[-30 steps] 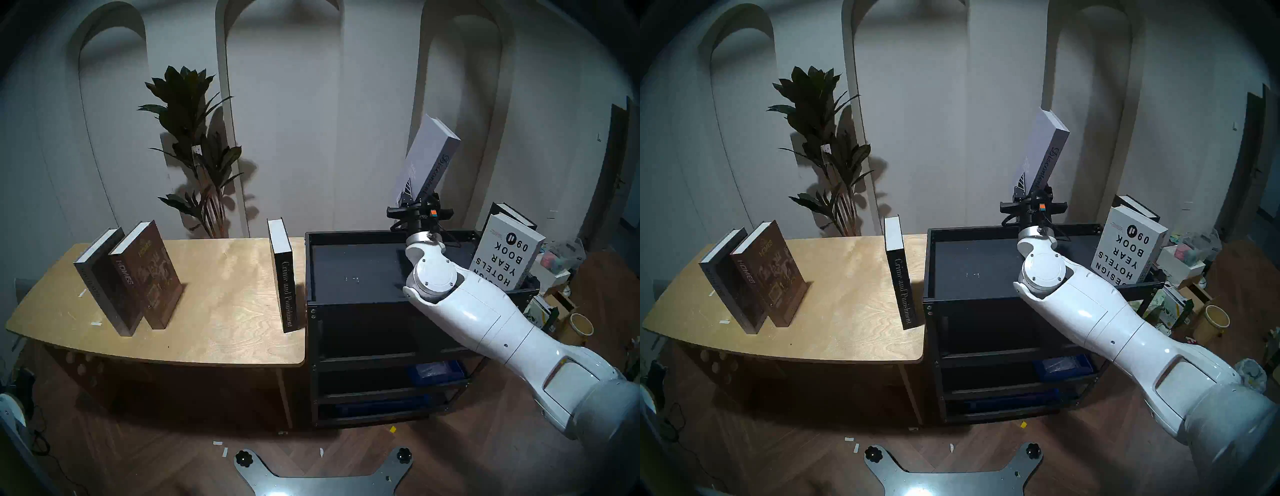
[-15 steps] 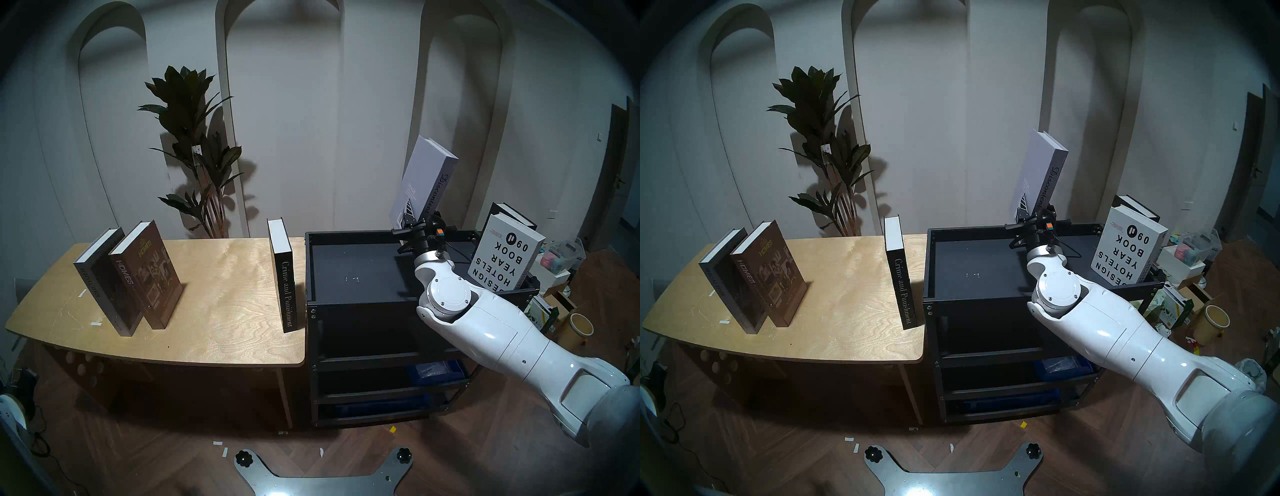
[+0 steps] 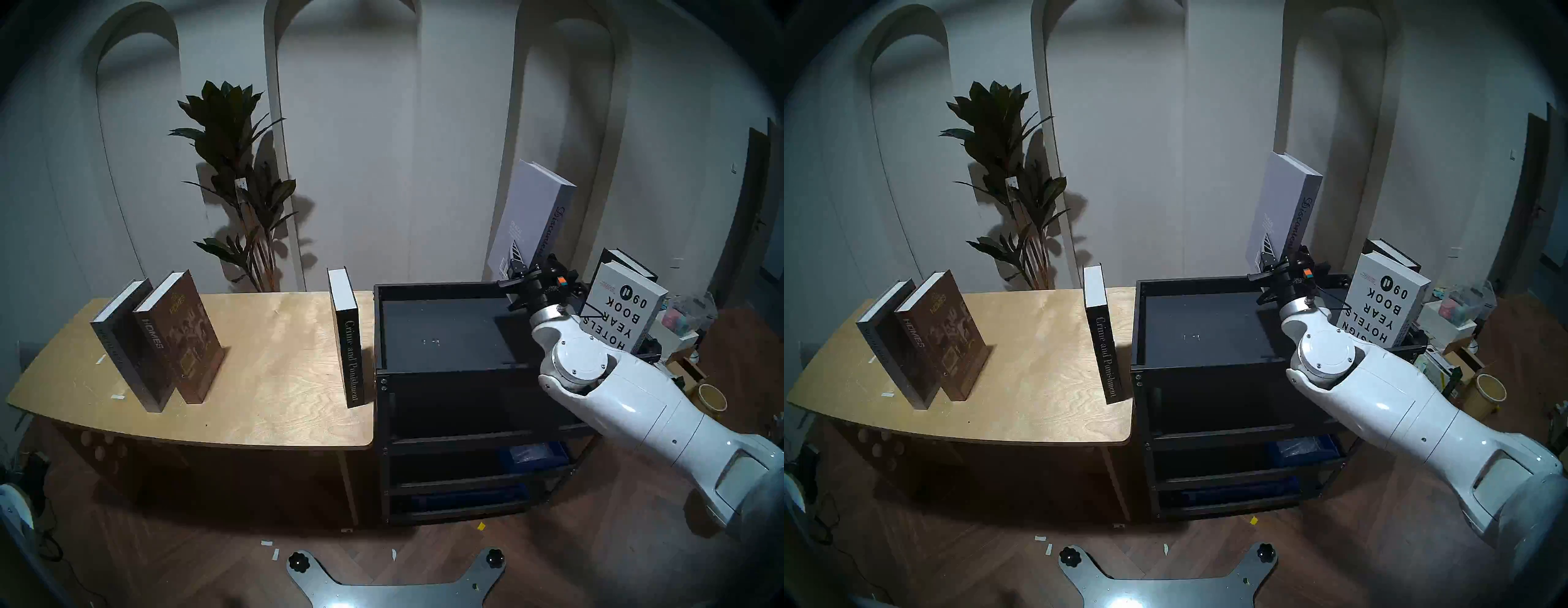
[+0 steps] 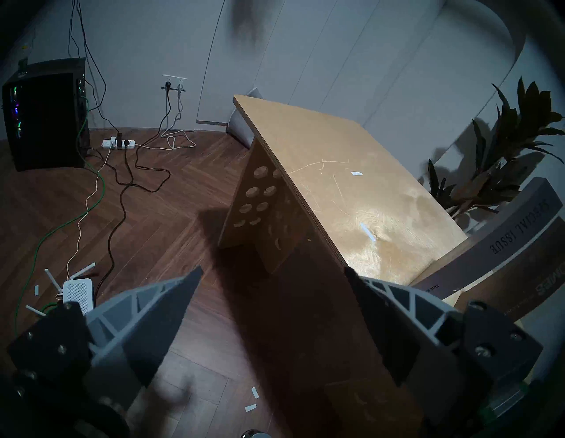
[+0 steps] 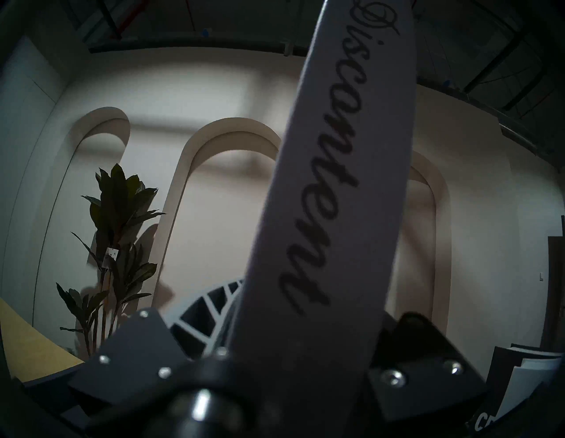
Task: Move the books from the display table onto the shelf, standing them upright with spines facing out and tallest at one end
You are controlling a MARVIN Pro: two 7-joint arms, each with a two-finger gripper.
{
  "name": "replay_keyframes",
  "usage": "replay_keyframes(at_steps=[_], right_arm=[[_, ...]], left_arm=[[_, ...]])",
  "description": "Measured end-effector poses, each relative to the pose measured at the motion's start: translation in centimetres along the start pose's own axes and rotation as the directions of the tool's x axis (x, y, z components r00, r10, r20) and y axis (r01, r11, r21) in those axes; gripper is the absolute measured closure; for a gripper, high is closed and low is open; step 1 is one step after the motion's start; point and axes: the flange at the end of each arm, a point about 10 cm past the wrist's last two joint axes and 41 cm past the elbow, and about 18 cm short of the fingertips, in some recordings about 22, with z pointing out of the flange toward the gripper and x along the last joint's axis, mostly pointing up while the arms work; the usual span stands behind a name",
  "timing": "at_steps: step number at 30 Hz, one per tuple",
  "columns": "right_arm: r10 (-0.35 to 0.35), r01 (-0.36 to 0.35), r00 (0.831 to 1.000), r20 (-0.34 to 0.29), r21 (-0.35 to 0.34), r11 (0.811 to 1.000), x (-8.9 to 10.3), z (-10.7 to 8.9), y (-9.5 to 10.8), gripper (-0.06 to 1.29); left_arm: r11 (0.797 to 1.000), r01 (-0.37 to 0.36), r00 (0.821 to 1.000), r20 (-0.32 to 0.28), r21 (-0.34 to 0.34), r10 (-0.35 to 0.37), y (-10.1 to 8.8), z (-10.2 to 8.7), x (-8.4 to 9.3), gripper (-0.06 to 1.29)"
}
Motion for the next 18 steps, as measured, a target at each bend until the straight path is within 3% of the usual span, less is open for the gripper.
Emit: replay_keyframes(at_steps=[10, 18], right_arm=[[-0.069, 0.068, 0.997, 0.021, 0.037, 0.997, 1.0, -0.4, 3.1, 0.71], [-0.147, 0.143, 0.986, 0.074, 0.066, 0.988, 1.1, -1.2, 6.2, 0.71]], left_arm=[[1.000, -0.016, 1.000, 0.006, -0.026, 0.016, 0.3, -0.3, -0.2, -0.04], [0.998, -0.032, 0.999, 0.013, -0.053, 0.032, 0.7, -0.7, -0.4, -0.04]])
